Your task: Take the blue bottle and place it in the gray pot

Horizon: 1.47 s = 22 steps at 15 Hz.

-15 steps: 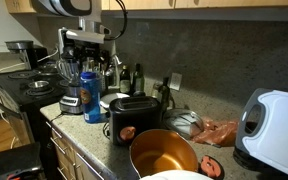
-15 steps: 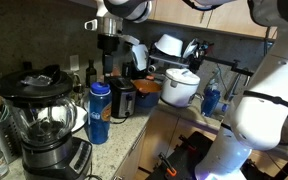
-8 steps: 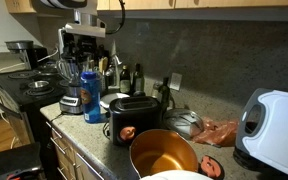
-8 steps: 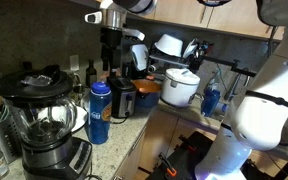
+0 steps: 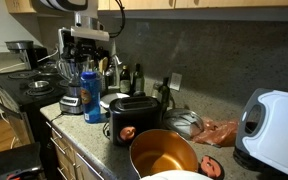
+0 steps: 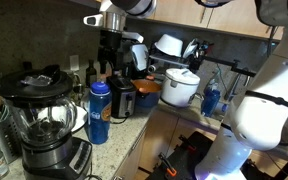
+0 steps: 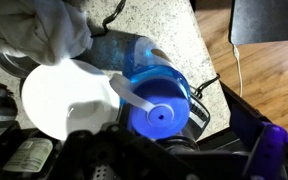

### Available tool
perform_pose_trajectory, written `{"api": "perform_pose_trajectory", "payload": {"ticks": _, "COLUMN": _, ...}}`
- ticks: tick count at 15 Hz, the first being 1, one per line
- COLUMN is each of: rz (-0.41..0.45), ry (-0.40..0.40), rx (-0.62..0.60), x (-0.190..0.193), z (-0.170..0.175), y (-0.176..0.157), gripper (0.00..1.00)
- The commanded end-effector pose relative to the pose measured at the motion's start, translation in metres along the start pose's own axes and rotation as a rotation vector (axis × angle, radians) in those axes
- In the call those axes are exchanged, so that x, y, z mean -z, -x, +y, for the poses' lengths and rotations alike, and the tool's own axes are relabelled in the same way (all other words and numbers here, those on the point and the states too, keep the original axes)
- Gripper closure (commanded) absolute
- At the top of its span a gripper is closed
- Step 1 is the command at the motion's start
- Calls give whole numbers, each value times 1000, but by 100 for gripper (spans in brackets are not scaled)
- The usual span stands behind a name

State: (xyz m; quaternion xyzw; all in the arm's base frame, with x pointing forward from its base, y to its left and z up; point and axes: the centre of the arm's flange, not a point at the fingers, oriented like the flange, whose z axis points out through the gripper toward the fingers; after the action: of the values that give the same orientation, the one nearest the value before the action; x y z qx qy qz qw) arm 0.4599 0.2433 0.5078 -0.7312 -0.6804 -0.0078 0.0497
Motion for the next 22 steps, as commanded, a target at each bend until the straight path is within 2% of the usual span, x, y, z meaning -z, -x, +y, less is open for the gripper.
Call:
{"api": "perform_pose_trajectory", "payload": {"ticks": 1, "rz": 19, "ry": -14, "rx": 59, "x": -8, "z": 3, "y": 0, "gripper": 0}}
{"api": "perform_pose_trajectory", "payload": {"ticks": 13, "rz": 14, "ry": -7, "rx": 135, "x": -37, "z": 31, "y": -16, "gripper": 0}}
{"api": "perform_pose_trajectory", "payload": {"ticks": 22, "rz": 32, "ry": -31, "rx": 147, "x": -40, "z": 33, "y": -18, "gripper": 0}}
